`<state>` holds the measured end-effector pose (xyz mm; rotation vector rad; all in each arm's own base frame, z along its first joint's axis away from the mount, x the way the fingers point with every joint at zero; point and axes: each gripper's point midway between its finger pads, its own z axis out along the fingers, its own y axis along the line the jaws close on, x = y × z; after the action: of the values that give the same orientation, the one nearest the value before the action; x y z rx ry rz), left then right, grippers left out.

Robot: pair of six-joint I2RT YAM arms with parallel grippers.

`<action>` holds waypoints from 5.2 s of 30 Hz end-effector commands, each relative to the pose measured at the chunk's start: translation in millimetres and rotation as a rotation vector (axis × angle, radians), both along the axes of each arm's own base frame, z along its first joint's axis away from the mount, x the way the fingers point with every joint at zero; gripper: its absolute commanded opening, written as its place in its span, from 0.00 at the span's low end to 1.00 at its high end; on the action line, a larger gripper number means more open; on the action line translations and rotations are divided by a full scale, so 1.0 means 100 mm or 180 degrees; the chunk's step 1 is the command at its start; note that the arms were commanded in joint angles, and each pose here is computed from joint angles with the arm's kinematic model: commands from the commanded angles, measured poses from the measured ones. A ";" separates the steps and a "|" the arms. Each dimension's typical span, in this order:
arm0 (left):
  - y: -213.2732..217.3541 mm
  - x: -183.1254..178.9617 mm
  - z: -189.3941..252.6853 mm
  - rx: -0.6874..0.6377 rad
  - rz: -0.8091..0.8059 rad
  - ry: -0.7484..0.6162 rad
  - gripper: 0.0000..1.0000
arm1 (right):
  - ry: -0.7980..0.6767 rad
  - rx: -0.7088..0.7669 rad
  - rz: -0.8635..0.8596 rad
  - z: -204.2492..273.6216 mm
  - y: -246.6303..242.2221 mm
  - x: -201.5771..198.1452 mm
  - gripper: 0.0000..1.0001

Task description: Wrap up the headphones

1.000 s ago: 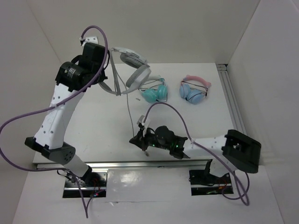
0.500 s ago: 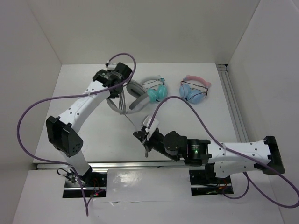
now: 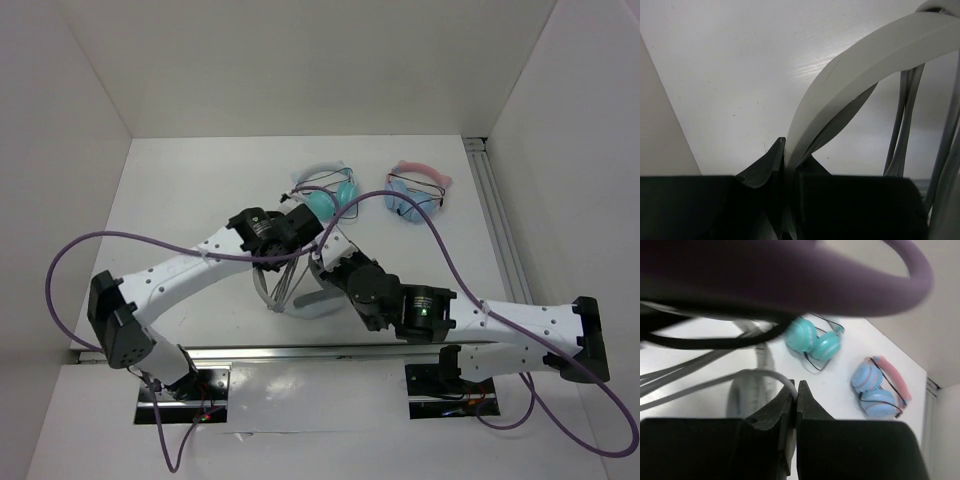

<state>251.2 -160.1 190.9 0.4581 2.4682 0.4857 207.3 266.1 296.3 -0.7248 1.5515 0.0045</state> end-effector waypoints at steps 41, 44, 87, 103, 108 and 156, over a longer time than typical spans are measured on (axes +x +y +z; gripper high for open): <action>-0.48 -0.55 1.31 -0.1065 -0.0877 -0.0704 0.00 | 0.0783 0.0821 0.1372 -0.54 0.18 0.42 0.22; -0.48 -0.48 1.41 -0.1125 -0.0839 -0.0877 0.00 | 0.0888 0.0944 0.1544 -0.62 0.22 0.35 0.26; 0.12 0.46 0.48 -0.2054 0.0919 -0.1633 0.00 | 0.0643 0.2006 -0.0375 -0.30 -0.97 0.46 0.98; 0.39 -0.12 0.13 -0.1825 0.1656 -0.1404 0.00 | 0.0764 0.1877 -0.0259 -0.43 -0.86 0.45 0.98; 0.31 -0.26 -0.06 -0.1978 0.1820 -0.1120 0.00 | 0.0817 0.1830 -0.0250 -0.48 -0.84 0.45 0.98; 0.61 0.57 -1.65 -0.2092 0.2674 -0.0356 1.00 | 0.0931 0.1578 0.0241 -0.43 -0.46 0.28 0.98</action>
<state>329.0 -97.5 24.0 -0.8341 2.4067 -0.0072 236.8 219.1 216.8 -0.4180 1.7808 0.5368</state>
